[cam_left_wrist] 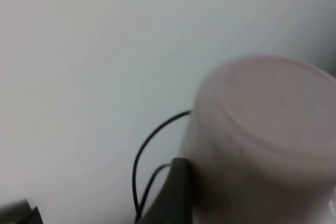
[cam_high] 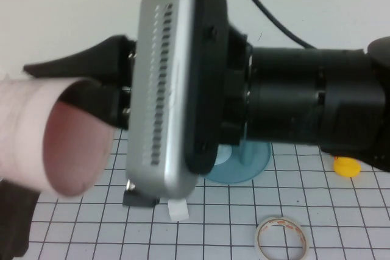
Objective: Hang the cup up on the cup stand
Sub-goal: Adjust the cup with two arms
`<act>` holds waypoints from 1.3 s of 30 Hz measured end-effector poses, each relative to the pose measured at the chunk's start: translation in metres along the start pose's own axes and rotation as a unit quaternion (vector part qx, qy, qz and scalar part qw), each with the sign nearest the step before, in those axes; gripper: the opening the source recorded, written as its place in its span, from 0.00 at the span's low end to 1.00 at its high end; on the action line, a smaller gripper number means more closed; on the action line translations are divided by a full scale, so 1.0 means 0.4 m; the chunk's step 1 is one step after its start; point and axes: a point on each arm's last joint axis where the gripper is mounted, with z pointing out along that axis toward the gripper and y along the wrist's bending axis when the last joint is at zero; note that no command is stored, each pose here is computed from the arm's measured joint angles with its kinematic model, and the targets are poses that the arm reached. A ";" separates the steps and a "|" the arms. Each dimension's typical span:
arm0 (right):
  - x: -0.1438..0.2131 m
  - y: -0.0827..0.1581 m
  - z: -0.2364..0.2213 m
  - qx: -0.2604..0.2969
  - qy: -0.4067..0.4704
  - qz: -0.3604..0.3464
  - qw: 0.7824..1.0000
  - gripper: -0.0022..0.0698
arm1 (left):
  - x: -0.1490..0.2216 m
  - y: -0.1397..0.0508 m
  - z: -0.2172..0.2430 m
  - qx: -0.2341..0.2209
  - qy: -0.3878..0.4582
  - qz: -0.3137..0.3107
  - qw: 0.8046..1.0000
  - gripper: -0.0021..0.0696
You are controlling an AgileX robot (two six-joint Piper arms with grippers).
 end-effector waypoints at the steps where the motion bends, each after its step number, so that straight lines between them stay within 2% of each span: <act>1: -0.004 0.005 0.002 -0.004 -0.004 -0.002 1.000 0.06 | -0.002 0.001 0.000 -0.002 -0.004 0.002 1.000 1.00; 8: -0.006 0.029 0.016 -0.028 -0.013 -0.013 0.999 0.06 | -0.015 0.004 -0.001 -0.009 -0.033 0.003 0.999 1.00; 17: -0.002 0.028 0.018 -0.025 -0.007 -0.016 1.000 0.06 | -0.018 0.005 -0.001 -0.012 -0.040 0.021 0.999 1.00; 26: 0.001 0.028 0.019 -0.022 -0.003 -0.052 0.998 0.06 | -0.019 0.006 -0.001 -0.014 -0.042 0.048 0.998 1.00; 30: 0.012 0.026 0.025 -0.011 0.017 -0.056 0.998 0.06 | -0.024 0.008 -0.001 -0.022 -0.052 0.063 0.996 1.00; 39: 0.044 0.041 0.051 -0.023 0.024 -0.045 0.998 0.06 | -0.036 0.019 -0.004 -0.045 -0.075 0.080 0.993 1.00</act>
